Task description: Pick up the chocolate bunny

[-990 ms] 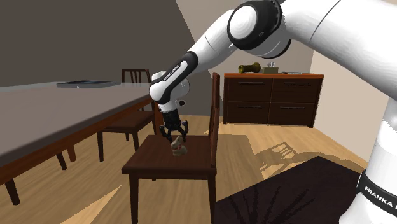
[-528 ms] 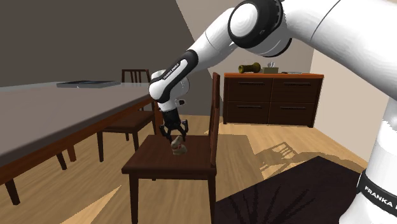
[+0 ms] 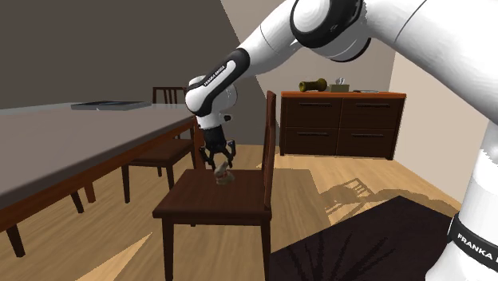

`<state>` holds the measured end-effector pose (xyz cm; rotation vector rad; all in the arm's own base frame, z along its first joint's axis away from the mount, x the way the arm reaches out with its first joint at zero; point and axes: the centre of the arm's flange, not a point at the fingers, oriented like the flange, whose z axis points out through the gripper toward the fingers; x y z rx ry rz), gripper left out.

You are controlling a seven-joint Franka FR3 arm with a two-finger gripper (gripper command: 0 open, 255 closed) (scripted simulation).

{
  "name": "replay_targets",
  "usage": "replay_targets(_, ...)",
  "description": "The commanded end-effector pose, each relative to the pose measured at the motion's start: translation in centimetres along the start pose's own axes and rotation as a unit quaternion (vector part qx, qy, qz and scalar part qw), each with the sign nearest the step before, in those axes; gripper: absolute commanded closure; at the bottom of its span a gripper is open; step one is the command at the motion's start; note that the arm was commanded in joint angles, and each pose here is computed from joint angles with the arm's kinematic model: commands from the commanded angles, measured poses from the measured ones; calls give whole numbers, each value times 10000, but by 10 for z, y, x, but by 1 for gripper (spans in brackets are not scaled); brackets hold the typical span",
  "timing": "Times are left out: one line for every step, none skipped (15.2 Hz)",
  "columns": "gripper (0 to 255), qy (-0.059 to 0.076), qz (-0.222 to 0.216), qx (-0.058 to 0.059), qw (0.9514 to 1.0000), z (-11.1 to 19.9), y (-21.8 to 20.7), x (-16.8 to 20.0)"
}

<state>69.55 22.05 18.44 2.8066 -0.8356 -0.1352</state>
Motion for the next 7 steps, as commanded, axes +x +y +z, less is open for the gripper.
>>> replay_targets(255, 0, -1, -1, 10000, -10, 3, 0)
replay_targets(255, 0, -1, -1, 10000, -15, 4, 0)
replay_targets(255, 0, -1, -1, 10000, -20, 5, -1)
replay_targets(255, 0, -1, -1, 10000, -25, 7, -1)
replay_targets(255, 0, 0, -1, 10000, -31, 8, -1)
replay_targets(255, 0, 0, -1, 10000, -31, 8, -1)
replay_targets(255, 0, 0, -1, 10000, -31, 8, -1)
